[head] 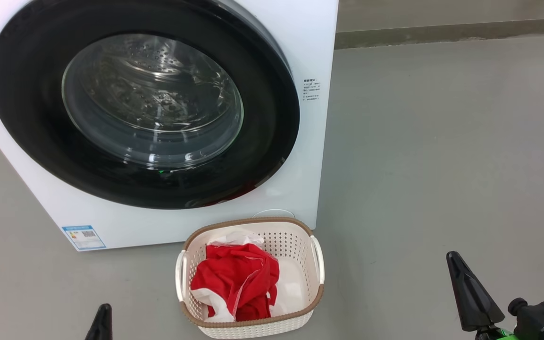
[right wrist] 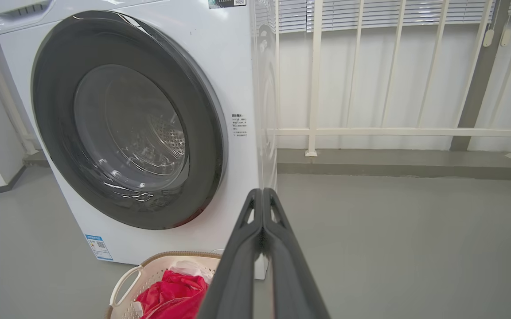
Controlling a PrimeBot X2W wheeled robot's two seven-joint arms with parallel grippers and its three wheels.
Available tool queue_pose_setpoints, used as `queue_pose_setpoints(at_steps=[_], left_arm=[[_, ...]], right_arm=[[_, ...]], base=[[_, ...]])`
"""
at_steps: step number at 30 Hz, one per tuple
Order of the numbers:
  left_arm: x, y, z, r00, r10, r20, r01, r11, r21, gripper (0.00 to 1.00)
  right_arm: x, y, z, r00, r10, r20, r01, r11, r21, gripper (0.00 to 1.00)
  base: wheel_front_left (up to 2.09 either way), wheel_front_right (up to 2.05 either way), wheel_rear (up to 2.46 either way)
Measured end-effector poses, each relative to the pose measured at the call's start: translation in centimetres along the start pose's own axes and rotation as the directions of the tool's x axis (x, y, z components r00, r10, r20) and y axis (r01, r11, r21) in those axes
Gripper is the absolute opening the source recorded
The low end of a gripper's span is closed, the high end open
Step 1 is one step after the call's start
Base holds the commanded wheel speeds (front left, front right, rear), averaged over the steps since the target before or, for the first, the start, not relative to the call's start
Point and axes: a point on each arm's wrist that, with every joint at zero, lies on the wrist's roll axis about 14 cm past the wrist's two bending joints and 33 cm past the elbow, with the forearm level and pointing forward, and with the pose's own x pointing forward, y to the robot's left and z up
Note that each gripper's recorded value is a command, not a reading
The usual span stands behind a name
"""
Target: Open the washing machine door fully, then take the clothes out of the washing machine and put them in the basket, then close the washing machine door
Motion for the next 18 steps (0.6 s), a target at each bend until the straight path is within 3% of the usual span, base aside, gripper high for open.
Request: queue_pose_setpoints(at_steps=[18], left_arm=[[0.2, 0.5, -0.9, 0.998, 0.036, -0.046, -0.043, 0.983, -0.178, 0.0]], right_arm=[[0.1, -1.0, -1.1, 0.997, -0.056, -0.047, 0.064, 0.979, 0.194, 0.0]], base=[[0.0, 0.0, 0.0]])
